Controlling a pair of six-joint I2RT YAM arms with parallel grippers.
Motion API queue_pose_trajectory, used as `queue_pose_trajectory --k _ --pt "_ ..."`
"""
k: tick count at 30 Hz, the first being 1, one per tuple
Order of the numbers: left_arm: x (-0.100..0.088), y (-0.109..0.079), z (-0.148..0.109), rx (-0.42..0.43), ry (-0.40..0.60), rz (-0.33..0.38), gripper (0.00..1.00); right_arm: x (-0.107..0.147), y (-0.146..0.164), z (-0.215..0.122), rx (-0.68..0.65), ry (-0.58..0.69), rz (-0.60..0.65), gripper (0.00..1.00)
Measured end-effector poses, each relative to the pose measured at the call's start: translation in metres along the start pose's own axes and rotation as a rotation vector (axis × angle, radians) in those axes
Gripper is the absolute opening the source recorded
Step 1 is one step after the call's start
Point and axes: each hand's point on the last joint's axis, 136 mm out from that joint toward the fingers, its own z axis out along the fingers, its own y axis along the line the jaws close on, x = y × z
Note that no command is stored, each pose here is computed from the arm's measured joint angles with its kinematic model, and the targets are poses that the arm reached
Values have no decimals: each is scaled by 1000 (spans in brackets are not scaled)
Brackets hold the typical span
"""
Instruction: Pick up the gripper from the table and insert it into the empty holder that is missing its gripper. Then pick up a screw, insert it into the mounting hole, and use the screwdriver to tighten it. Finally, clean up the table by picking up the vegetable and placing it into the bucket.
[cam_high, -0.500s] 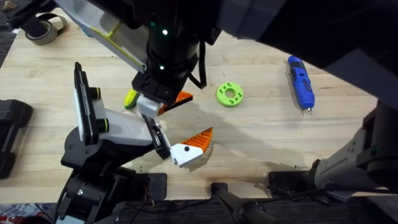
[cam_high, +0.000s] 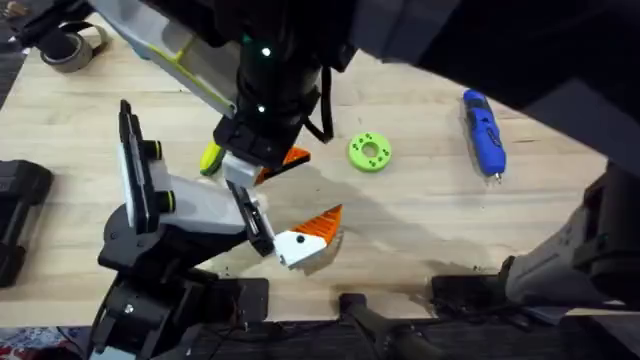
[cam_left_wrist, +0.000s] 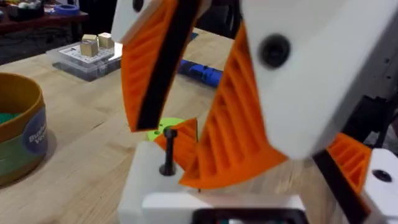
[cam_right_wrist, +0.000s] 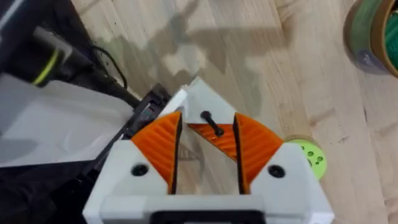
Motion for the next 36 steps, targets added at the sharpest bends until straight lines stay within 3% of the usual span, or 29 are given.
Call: queue_pose_trajectory --k 8,18,30,36 --pt "0 0 0 0 0 0 986 1 0 -4 1 -6 0 482" --pt "0 0 0 0 0 0 987 10 -14 -36 16 -50 39 482" --pt "0 0 0 0 0 0 986 2 -16 -39 -97 -99 88 482" --pt "0 0 0 0 0 0 986 10 -20 -22 -144 -64 122 482"
